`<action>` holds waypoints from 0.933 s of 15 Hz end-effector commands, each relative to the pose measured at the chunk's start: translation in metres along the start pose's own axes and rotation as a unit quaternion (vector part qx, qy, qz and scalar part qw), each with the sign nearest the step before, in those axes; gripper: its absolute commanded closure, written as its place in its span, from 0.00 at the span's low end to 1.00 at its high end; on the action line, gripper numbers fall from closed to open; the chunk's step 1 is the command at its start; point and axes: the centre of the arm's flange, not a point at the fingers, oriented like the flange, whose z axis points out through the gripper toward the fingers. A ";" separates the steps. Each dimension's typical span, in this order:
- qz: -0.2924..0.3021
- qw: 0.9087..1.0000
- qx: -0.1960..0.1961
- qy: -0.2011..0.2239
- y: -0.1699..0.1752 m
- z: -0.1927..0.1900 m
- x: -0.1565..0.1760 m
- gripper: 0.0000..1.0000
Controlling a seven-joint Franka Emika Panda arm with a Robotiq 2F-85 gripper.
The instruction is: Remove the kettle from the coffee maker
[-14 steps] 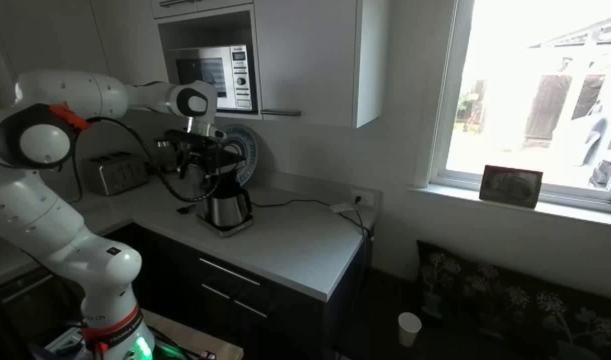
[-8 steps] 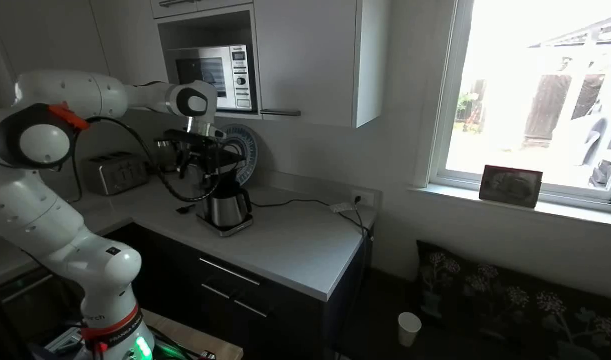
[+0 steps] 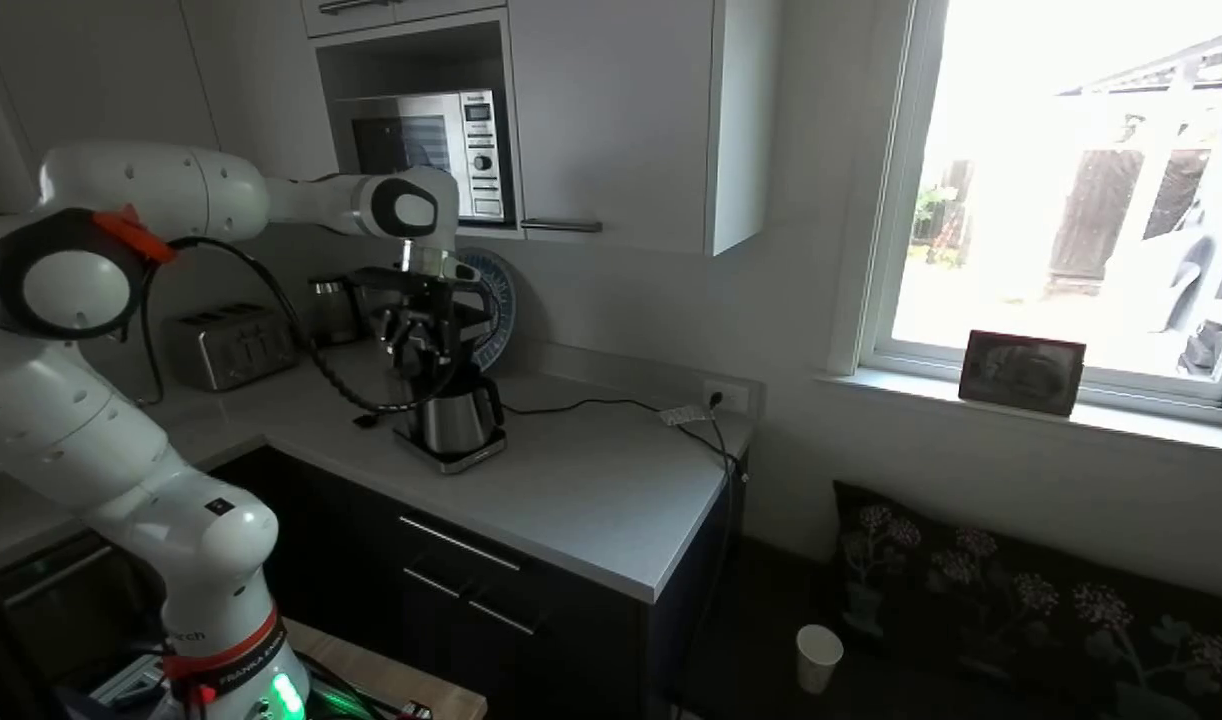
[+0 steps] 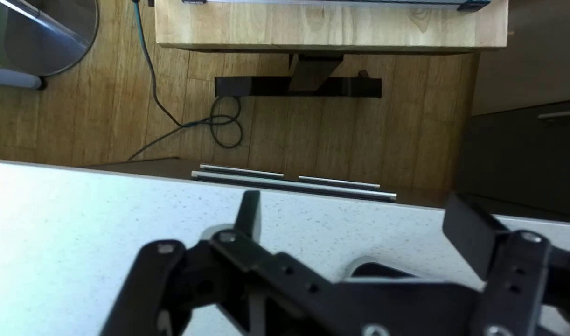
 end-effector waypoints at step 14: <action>0.361 0.927 0.069 0.079 0.123 0.104 0.043 0.00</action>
